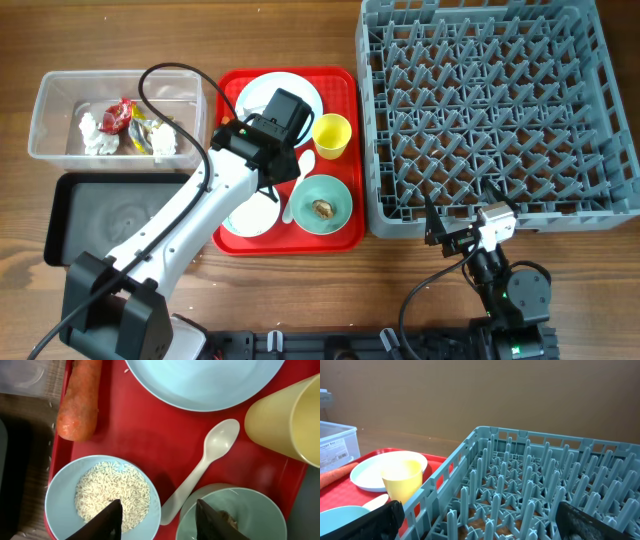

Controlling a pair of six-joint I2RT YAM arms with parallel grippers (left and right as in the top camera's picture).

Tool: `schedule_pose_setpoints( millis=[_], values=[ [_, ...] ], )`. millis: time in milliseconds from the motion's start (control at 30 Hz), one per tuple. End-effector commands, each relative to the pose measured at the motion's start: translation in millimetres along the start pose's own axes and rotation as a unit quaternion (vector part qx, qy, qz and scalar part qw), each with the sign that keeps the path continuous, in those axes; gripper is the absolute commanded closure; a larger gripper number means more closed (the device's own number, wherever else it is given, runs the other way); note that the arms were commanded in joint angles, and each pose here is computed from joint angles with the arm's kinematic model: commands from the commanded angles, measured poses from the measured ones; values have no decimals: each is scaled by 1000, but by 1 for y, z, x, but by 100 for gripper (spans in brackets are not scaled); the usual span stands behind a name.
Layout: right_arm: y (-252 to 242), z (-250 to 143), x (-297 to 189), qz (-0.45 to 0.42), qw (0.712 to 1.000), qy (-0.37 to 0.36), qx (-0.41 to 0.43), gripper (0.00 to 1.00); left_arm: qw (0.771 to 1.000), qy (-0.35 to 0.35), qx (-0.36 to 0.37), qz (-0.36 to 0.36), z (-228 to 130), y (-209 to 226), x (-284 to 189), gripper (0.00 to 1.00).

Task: Sort waste into correct bins and load items into the dishwasher rack

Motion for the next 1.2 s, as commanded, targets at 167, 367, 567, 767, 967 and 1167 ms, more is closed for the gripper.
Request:
schedule_pose_setpoints(
  millis=[167,367,567,767,967,1167],
  values=[
    [-3,2,0,-9,1000,-5,-5,0,999,26,-18,8,-20,0,9,56],
    [-3,2,0,-9,1000,-5,-5,0,997,28,-71,8,-35,2,35,60],
    [-3,2,0,-9,1000,-5,-5,0,997,23,-78,5,-41,2,50,65],
    [-3,2,0,-9,1000,-5,-5,0,996,16,-89,1,-45,2,59,67],
    [-3,2,0,-9,1000,-5,-5,0,995,18,-101,-10,-50,0,66,68],
    [-3,2,0,-9,1000,-5,-5,0,995,20,-101,-14,-55,-1,71,71]
  ],
)
Point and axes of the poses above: each gripper's point midway between its finger pads, its own x axis out along the fingers, its own y axis along the line the jaws close on, z = x × y, the point moved 1 cm from there along -x, back along the fingers, and after that the axes turned 15 degrees about x, right-handed, at the moved point
